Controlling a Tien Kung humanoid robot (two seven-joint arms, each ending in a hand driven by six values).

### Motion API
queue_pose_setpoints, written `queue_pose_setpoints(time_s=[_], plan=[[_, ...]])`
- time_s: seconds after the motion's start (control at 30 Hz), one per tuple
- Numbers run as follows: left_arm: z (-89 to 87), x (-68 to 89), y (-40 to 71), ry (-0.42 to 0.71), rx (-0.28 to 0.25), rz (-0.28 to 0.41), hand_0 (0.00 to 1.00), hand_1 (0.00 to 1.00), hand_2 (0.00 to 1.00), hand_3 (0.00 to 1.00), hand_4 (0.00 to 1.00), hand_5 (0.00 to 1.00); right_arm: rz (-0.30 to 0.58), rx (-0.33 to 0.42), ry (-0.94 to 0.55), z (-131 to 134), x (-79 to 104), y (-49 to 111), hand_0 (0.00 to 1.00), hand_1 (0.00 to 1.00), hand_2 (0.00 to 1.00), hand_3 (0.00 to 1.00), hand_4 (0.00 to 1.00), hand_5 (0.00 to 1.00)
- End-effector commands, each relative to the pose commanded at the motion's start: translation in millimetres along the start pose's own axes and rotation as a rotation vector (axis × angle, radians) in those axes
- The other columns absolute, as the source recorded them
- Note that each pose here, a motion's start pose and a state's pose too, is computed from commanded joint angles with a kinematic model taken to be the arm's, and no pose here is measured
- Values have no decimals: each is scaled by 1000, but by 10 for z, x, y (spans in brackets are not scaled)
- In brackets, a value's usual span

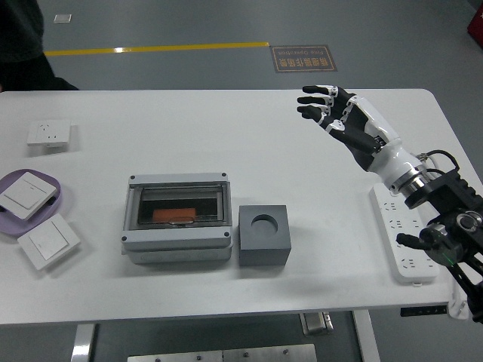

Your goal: Pick up the cylinder from the cube,place it in the box,flap close box

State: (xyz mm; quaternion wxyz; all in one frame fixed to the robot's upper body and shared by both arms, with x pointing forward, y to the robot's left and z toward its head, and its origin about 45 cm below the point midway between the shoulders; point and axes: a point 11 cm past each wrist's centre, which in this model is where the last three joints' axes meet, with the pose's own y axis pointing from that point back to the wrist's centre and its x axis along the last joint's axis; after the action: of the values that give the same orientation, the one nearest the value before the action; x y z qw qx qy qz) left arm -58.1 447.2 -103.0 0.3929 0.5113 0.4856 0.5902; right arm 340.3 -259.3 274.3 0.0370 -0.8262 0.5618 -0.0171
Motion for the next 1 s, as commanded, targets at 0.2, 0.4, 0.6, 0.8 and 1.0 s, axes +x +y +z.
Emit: queue_pose_setpoints(time_s=[0.2, 0.4, 0.6, 0.8, 1.0], plan=[[-1, 150, 26, -9, 2, 19, 668, 679, 676, 706, 719, 380, 51, -2, -27, 72, 102, 42, 793, 699, 689, 700, 771, 342], [-103, 267, 49, -9, 18, 37, 668, 680, 676, 703, 723, 381, 70, -31, -29, 202, 124, 65, 793, 700, 690, 699, 767, 344], [-121, 258, 48, -8, 21, 36, 667, 679, 674, 699, 721, 369, 90, -34, -20, 214, 187, 82, 792, 702, 690, 697, 766, 347], [-100, 211, 38, -11, 19, 29, 668, 679, 673, 699, 720, 363, 103, -29, -2, 172, 248, 78, 791, 700, 689, 696, 765, 350], [-68, 190, 33, -11, 14, 27, 668, 679, 673, 697, 719, 357, 114, -25, 5, 155, 283, 82, 790, 700, 689, 696, 767, 356]])
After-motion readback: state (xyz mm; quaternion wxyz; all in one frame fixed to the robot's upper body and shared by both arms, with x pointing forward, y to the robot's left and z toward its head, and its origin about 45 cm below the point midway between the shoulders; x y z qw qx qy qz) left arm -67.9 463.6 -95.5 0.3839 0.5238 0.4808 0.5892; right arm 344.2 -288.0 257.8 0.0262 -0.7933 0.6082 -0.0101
